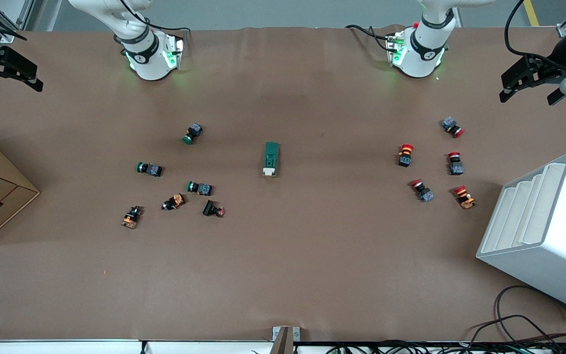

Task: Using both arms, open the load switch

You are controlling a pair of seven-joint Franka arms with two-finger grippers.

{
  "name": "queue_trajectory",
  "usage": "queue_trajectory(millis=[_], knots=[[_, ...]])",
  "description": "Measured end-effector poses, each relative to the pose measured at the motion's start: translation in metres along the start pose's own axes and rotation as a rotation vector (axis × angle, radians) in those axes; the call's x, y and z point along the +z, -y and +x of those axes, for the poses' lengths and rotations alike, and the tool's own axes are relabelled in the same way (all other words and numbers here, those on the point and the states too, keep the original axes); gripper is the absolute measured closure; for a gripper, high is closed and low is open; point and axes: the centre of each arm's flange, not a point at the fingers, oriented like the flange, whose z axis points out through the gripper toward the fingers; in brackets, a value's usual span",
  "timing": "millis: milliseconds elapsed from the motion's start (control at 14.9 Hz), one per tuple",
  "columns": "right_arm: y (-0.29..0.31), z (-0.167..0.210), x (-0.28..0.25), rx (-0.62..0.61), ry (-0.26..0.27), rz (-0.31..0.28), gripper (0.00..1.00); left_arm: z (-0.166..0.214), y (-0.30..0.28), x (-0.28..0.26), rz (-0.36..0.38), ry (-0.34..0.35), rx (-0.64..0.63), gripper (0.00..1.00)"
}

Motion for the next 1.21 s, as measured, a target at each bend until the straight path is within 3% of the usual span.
queue_trajectory(millis=[269,605,941,1210], knots=[[-0.001,0.000,0.000,0.001,-0.001,-0.004,0.00,0.005,-0.001,0.007,0.000,0.011,-0.017,0.00],[0.000,0.000,0.000,0.000,0.001,-0.006,0.00,0.018,-0.030,0.015,-0.009,-0.032,0.002,0.00],[0.004,0.000,0.001,-0.008,0.002,-0.007,0.00,0.027,-0.143,0.048,-0.040,-0.060,-0.086,0.00],[0.004,0.000,0.001,-0.008,0.002,-0.008,0.00,0.018,-0.254,0.105,-0.089,-0.031,-0.237,0.00]])
